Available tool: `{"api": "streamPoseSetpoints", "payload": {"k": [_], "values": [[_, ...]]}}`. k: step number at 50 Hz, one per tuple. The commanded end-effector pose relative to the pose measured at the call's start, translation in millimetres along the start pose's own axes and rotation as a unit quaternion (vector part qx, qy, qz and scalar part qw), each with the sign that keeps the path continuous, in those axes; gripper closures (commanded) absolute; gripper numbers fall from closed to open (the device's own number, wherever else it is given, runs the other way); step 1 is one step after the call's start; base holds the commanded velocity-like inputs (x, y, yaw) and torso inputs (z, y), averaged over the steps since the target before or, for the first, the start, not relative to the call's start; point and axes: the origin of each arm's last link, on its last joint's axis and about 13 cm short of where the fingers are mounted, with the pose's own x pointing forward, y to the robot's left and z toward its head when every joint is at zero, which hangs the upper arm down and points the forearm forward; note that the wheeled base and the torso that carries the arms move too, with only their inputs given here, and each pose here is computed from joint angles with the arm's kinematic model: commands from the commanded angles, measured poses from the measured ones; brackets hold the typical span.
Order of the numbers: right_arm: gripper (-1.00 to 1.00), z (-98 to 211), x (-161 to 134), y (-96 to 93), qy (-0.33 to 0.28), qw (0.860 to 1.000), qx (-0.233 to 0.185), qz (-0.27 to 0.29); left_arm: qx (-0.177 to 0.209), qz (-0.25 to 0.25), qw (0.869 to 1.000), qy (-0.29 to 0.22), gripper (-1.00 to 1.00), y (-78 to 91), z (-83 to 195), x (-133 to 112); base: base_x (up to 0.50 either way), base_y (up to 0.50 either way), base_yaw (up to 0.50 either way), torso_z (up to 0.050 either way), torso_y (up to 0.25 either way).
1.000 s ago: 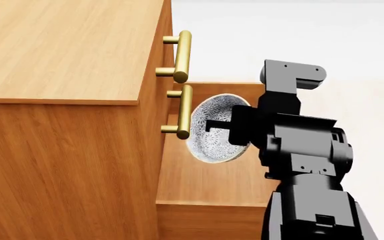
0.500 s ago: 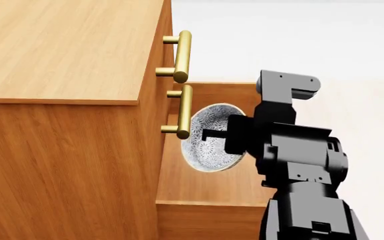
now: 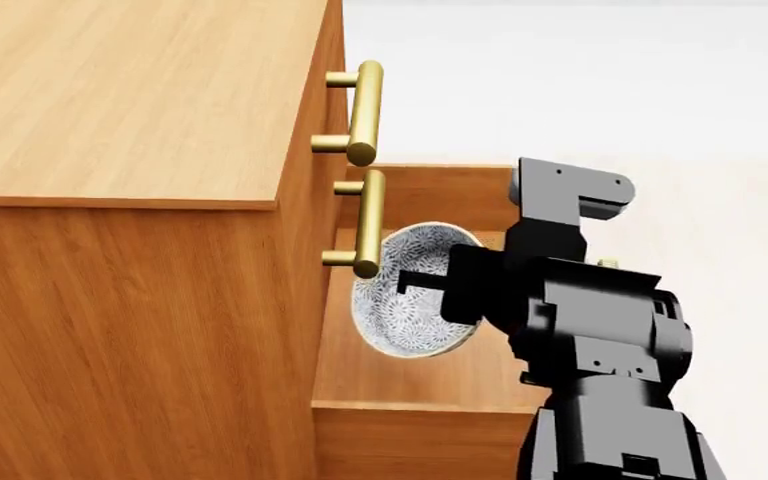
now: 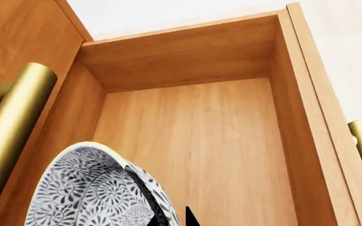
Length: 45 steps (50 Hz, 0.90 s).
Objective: Put the bowl in the bottom drawer of the cabinet and close it.
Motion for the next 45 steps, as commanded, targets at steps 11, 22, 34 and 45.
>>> {"api": "streamPoseSetpoints", "payload": {"k": [11, 22, 34, 45], "values": [[1.00, -3.5, 0.5, 1.8, 0.009, 0.999, 0.031, 0.010, -0.001, 0.000, 1.000, 0.000, -1.00, 0.3, 0.7, -0.6, 0.00, 0.00, 0.00, 0.000, 0.000], [1.00, -8.0, 2.5, 1.3, 0.015, 1.000, 0.016, -0.004, -0.001, 0.000, 1.000, 0.000, -1.00, 0.1, 0.9, -0.1, 0.00, 0.00, 0.00, 0.000, 0.001], [1.00, -11.5, 4.6, 0.6, 0.013, 1.000, 0.001, -0.005, -0.002, 0.000, 1.000, 0.000, -1.00, 0.0, 0.7, 0.0, 0.00, 0.00, 0.00, 0.000, 0.000], [-1.00, -9.6, 5.0, -0.1, 0.003, 1.000, -0.017, -0.005, -0.002, 0.000, 1.000, 0.000, -1.00, 0.1, 0.9, -0.2, 0.00, 0.00, 0.00, 0.000, 0.000]]}}
